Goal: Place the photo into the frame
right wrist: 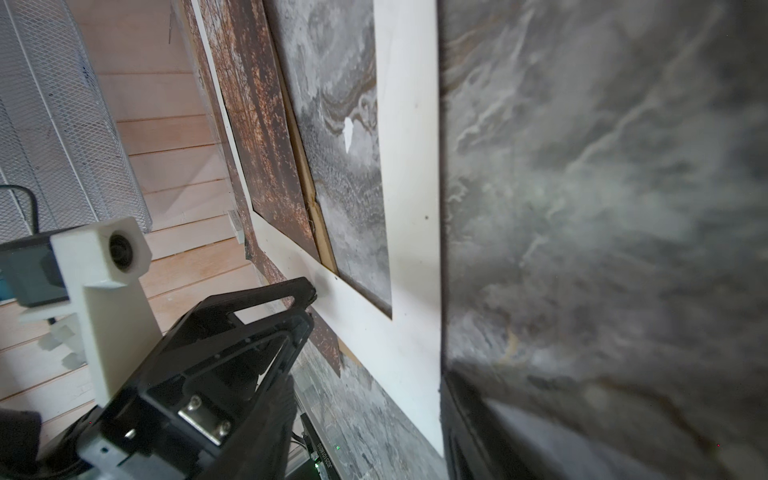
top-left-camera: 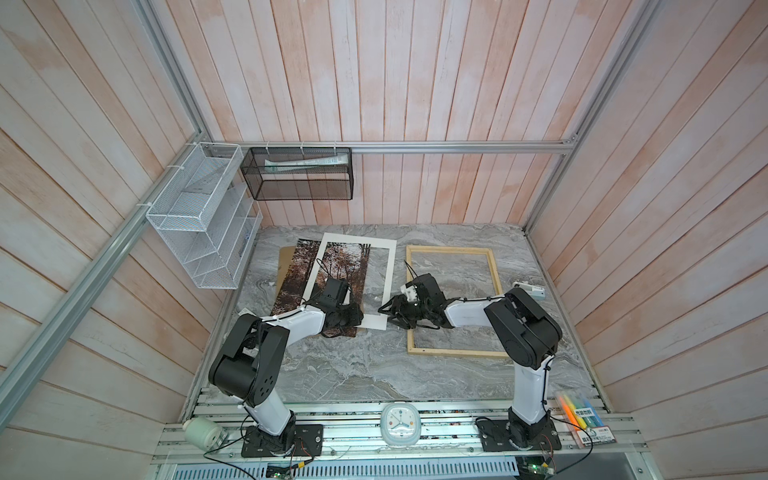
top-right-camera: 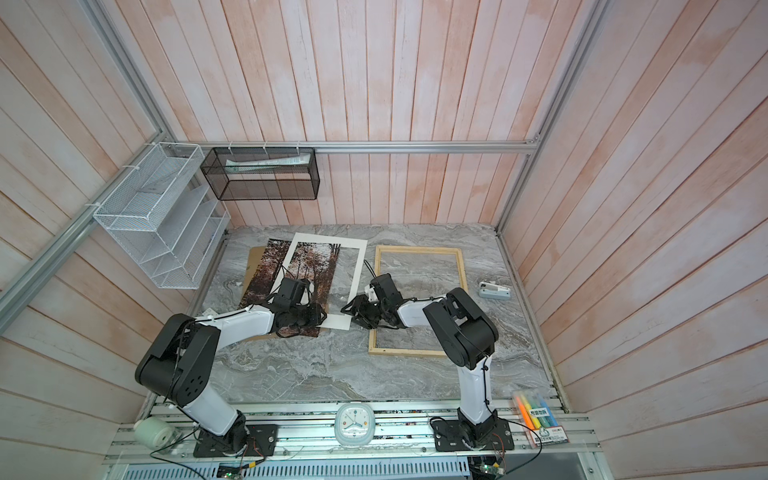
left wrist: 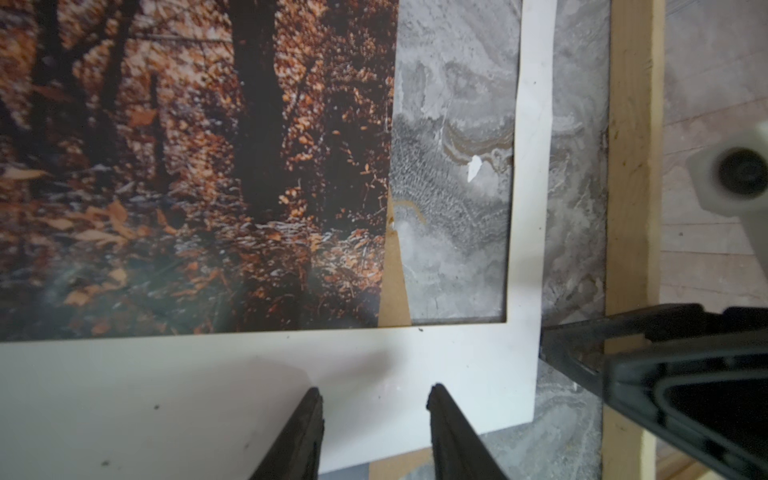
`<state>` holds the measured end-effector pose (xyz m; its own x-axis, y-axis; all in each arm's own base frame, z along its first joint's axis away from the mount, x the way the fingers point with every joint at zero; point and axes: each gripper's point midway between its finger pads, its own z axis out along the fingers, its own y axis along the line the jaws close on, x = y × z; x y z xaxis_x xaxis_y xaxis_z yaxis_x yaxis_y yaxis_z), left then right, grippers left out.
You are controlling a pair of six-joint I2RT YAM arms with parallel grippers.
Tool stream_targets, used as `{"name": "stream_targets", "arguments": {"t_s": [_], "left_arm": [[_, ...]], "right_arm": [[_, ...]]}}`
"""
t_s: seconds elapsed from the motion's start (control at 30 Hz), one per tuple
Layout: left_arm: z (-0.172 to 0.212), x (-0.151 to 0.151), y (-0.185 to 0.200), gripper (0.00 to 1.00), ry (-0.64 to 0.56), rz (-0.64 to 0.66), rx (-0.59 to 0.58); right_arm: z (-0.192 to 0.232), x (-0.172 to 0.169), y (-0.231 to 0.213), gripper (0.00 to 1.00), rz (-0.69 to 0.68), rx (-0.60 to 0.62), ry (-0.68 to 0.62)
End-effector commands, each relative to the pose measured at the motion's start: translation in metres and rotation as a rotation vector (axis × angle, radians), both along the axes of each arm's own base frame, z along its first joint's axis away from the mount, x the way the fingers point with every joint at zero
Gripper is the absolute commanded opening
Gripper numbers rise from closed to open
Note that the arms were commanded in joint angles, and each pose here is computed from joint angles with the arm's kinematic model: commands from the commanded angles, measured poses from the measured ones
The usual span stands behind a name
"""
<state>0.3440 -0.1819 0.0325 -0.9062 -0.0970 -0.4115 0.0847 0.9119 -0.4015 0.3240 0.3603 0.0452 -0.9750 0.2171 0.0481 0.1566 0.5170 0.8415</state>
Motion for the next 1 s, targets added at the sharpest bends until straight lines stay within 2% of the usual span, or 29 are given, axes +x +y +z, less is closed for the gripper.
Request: {"name": "stream_targets", "arguments": {"t_s": [0.0, 0.43, 0.97], "left_arm": [[-0.020, -0.018, 0.002, 0.44, 0.071, -0.022, 0.018], [-0.022, -0.020, 0.003, 0.44, 0.074, -0.022, 0.019], [-0.023, -0.020, 0.002, 0.44, 0.075, -0.031, 0.016]], "right_arm": [[0.008, -0.002, 0.009, 0.57, 0.027, 0.066, -0.007], [0.031, 0.002, 0.019, 0.57, 0.048, 0.145, -0.063], [0.030, 0.005, 0.031, 0.53, 0.071, 0.172, -0.064]]}}
